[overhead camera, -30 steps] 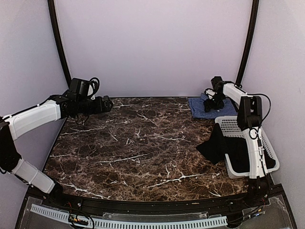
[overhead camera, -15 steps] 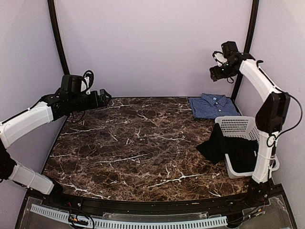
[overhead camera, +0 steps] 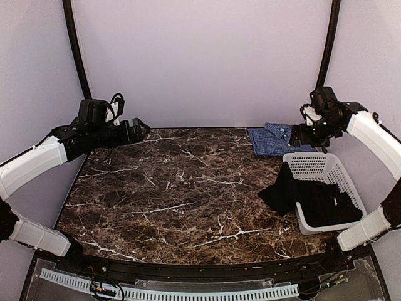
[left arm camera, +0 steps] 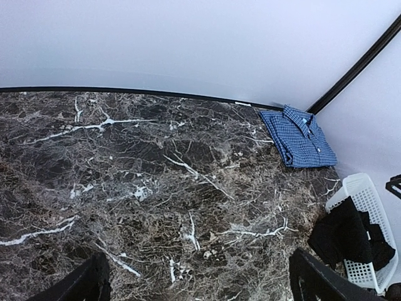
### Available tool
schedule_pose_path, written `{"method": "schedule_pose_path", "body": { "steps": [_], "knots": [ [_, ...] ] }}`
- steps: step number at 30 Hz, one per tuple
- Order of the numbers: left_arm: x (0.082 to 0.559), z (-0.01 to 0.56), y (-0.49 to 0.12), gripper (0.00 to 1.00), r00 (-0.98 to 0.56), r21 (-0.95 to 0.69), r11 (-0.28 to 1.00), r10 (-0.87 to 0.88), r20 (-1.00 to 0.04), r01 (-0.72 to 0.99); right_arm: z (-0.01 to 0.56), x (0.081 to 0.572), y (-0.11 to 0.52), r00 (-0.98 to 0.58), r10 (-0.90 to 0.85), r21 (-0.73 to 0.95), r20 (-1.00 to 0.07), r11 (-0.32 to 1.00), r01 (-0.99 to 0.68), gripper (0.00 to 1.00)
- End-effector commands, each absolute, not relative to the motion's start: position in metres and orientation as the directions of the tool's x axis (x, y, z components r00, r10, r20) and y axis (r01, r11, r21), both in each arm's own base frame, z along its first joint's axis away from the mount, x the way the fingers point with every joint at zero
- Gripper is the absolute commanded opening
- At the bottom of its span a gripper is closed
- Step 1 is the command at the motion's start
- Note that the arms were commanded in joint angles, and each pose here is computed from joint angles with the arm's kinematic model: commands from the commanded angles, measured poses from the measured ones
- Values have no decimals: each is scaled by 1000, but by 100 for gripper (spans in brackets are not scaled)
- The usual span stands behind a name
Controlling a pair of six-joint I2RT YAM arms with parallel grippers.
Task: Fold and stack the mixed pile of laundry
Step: Pick up the crumpled T-shirt from the bin.
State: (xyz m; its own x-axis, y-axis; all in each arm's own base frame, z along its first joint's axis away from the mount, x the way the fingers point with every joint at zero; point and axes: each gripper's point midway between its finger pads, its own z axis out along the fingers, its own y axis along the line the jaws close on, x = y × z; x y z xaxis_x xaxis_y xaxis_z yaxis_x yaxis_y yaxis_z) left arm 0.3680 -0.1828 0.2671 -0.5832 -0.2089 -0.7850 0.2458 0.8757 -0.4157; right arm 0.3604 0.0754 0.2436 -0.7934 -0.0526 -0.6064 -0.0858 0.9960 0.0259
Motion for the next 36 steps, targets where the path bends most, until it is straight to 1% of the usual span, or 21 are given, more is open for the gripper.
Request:
{"method": "schedule_pose_path", "body": {
  "steps": [1,5,10,14,19,21,23,25,27,28,30,31,34,36],
  "knots": [
    [357,270,-186,99,-578,-432,863,-218,-786,262,202,334,37,-840,156,63,-520,987,144,85],
    [358,273,-186,99,-568,-433,864,-227,-791,258,151,312,4,-840,359,88,-407,931,355,85],
    [360,276,-188,99,-560,-440,857,-232,-795,268,103,298,-36,-806,501,42,-316,856,516,85],
    [361,272,-192,99,-562,-460,843,-246,-789,277,83,303,-58,-799,532,0,-281,832,554,85],
    [363,266,-189,99,-564,-452,854,-247,-788,257,61,310,-73,-813,535,-49,-231,828,559,85],
    [364,265,-187,99,-558,-445,860,-246,-792,252,48,310,-73,-819,540,-39,-194,830,556,84],
    [364,266,-186,99,-552,-441,862,-246,-797,251,36,310,-67,-826,542,-9,-154,836,549,81],
    [364,266,-185,99,-547,-434,866,-245,-800,247,26,308,-63,-831,539,10,-135,840,543,75],
    [365,265,-183,99,-547,-429,871,-244,-801,239,24,308,-60,-837,531,28,-131,846,533,63],
    [366,265,-183,99,-547,-427,873,-244,-801,235,26,310,-58,-839,528,43,-134,849,527,50],
    [366,264,-181,99,-548,-421,878,-242,-801,228,42,314,-57,-831,531,80,-165,847,526,11],
    [366,264,-180,99,-548,-418,881,-242,-801,222,56,319,-54,-826,530,123,-189,848,516,0],
    [365,263,-178,99,-550,-418,883,-244,-798,215,116,334,-53,-792,517,192,-324,856,480,0],
    [364,264,-178,99,-550,-422,881,-249,-797,213,167,343,-52,-767,478,229,-429,879,419,0]
  ]
}}
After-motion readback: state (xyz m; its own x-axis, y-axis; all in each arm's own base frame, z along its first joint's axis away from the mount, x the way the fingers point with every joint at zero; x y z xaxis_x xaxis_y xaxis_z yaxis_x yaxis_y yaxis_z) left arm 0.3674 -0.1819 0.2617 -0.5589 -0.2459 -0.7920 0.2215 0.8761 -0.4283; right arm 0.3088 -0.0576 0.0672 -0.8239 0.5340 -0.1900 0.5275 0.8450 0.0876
